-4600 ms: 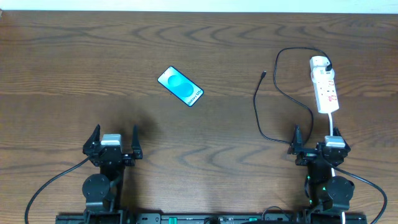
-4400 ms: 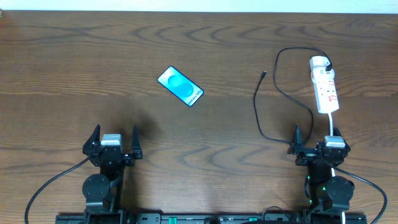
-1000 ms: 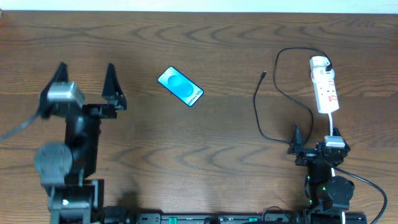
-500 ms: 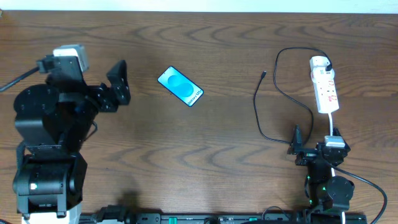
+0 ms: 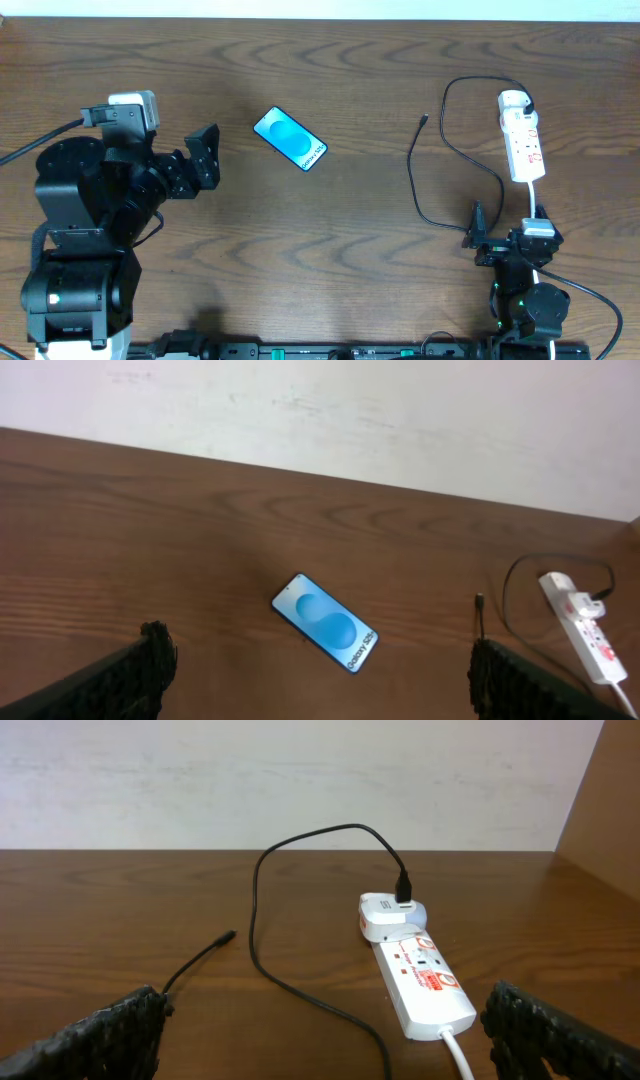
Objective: Plug charger to phone and switch on socket
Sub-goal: 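Open the left gripper and move it forward over the blue phone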
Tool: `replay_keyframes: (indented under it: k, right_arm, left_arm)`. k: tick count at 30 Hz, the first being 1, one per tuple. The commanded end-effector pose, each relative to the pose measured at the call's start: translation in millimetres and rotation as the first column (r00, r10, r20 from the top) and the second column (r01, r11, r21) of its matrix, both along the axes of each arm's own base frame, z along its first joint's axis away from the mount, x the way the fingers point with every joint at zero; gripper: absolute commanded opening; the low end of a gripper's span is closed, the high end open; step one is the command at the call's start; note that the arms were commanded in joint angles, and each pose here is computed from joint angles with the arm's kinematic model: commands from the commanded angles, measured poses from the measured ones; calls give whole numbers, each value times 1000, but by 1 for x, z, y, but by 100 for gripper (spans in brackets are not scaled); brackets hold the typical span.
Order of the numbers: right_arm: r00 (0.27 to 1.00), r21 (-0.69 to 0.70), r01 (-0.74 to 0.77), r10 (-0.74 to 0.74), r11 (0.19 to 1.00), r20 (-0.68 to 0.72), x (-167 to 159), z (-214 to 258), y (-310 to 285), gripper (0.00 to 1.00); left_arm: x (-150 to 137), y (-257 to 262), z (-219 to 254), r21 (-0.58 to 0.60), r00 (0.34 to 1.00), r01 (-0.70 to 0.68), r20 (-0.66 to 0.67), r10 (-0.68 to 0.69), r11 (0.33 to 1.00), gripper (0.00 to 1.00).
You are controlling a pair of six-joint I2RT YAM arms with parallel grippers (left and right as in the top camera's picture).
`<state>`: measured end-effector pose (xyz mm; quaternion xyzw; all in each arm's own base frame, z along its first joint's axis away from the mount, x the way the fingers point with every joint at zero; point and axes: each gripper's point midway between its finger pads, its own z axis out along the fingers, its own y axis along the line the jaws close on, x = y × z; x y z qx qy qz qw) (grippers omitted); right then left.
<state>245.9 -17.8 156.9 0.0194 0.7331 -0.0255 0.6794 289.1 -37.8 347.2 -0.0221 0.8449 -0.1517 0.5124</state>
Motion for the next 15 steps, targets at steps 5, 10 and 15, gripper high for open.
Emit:
replay_keyframes:
  k: [5, 10, 15]
  right_arm:
    - [1000, -10, -10, 10, 1000, -4, 0, -1, 2, 99]
    - [1000, -10, -10, 10, 1000, -4, 0, -1, 2, 99]
    - [1000, -10, -10, 10, 1000, -4, 0, -1, 2, 99]
  left_arm:
    - [5, 16, 16, -98, 989, -144, -1, 145, 985, 95]
    - [16, 16, 26, -134, 986, -166, -16, 165, 977, 95]
    - [31, 21, 32, -107, 975, -215, -72, 208, 971, 94]
